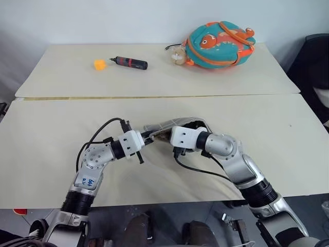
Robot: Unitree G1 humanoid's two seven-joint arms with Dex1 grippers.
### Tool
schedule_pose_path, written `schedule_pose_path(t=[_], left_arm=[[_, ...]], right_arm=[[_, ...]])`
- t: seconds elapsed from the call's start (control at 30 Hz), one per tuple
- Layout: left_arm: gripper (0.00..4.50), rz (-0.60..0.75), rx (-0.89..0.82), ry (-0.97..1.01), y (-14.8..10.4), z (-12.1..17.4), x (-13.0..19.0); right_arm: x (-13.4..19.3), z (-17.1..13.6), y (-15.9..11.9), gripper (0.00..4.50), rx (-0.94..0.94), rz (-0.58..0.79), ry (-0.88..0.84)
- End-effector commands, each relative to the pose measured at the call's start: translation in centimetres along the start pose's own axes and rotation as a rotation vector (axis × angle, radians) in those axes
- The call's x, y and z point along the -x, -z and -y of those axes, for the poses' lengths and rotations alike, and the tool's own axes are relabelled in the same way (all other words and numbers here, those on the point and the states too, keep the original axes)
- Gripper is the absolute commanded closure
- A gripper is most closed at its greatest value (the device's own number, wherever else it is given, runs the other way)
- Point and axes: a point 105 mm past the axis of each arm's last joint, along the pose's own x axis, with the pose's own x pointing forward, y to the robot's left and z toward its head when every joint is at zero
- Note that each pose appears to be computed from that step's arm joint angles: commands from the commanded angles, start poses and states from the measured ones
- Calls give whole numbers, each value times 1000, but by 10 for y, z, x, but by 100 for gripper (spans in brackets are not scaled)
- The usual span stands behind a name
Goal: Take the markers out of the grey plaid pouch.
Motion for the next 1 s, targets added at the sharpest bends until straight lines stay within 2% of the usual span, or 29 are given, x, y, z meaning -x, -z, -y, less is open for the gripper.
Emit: schedule_pose_path(t=[0.03, 0.17, 0.27, 0.4, 0.7, 0.83, 0.93, 1.0], left_arm=[[450, -82, 24, -25, 19, -3, 11], [450, -48, 64, -24, 15, 0, 7], [450, -15, 83, -2, 6, 5, -3], [450, 31, 152, -36, -5, 8, -16], [450, 80, 315, -155, -12, -7, -18], [450, 96, 335, -161, -15, -10, -18], [450, 84, 357, -170, -11, -11, -17], [450, 86, 351, -172, -12, -11, -17]], right_arm=[[15, 24, -33, 391, -23, 138, 79], [15, 20, -14, 391, 145, 14, 20], [6, 13, -23, 391, 95, 63, 12], [-3, -4, -19, 391, 137, 50, -17], [2, -14, 6, 391, 284, -40, -11], [4, -17, 7, 391, 323, -39, -19], [5, -11, 2, 391, 323, -17, 13], [7, -15, 5, 391, 248, -25, -18]])
